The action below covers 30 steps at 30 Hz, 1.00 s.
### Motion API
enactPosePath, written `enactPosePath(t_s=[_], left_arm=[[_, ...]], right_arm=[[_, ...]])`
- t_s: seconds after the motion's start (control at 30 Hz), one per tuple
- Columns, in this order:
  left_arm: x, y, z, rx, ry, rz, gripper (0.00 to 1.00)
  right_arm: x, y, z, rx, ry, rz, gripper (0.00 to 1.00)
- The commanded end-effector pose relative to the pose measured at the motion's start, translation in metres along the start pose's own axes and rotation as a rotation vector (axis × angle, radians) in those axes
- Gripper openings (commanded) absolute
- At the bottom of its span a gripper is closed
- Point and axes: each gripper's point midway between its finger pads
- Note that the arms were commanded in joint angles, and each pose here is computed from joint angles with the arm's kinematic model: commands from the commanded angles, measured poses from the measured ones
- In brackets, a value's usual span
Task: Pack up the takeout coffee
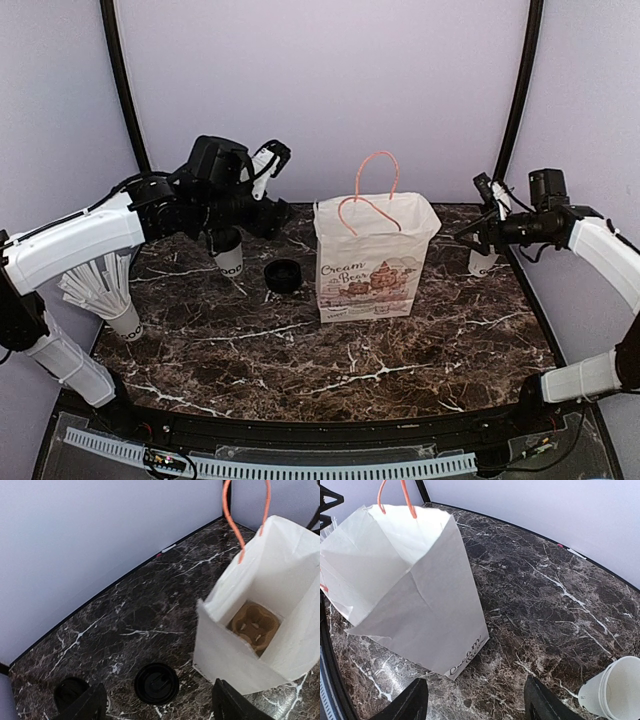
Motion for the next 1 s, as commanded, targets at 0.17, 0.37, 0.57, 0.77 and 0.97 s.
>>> enactPosePath(t_s=[0.17, 0.37, 0.57, 0.77, 0.97], left_arm=[[-0.013, 0.108, 0.074, 0.339, 0.189, -0.329, 0.74], [-0.027, 0.155, 0.098, 0.519, 0.264, -0.384, 0.83], [-0.055, 0.18, 0.118, 0.586, 0.401, -0.404, 0.86], [-0.077, 0.19, 0.136, 0.579, 0.519, -0.439, 0.86], [-0.083, 0.193, 0.142, 0.572, 0.534, -0.453, 0.85]], right_arm=[[-0.008, -0.022, 0.024, 0.047, -0.021, 0.081, 0.68], [-0.009, -0.026, 0.032, 0.071, 0.001, 0.107, 0.68], [-0.01, -0.02, 0.029, 0.071, -0.012, 0.076, 0.69], [-0.006, -0.019, 0.028, 0.078, -0.018, 0.091, 0.69], [-0.011, -0.021, 0.033, 0.064, -0.004, 0.076, 0.69]])
Point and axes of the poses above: each gripper's point midway between its finger pads, its own x axis back along the fingers, its own y axis along the line the jaws close on, z = x × y, and after that the axes turned 8 degrees about x, right-handed
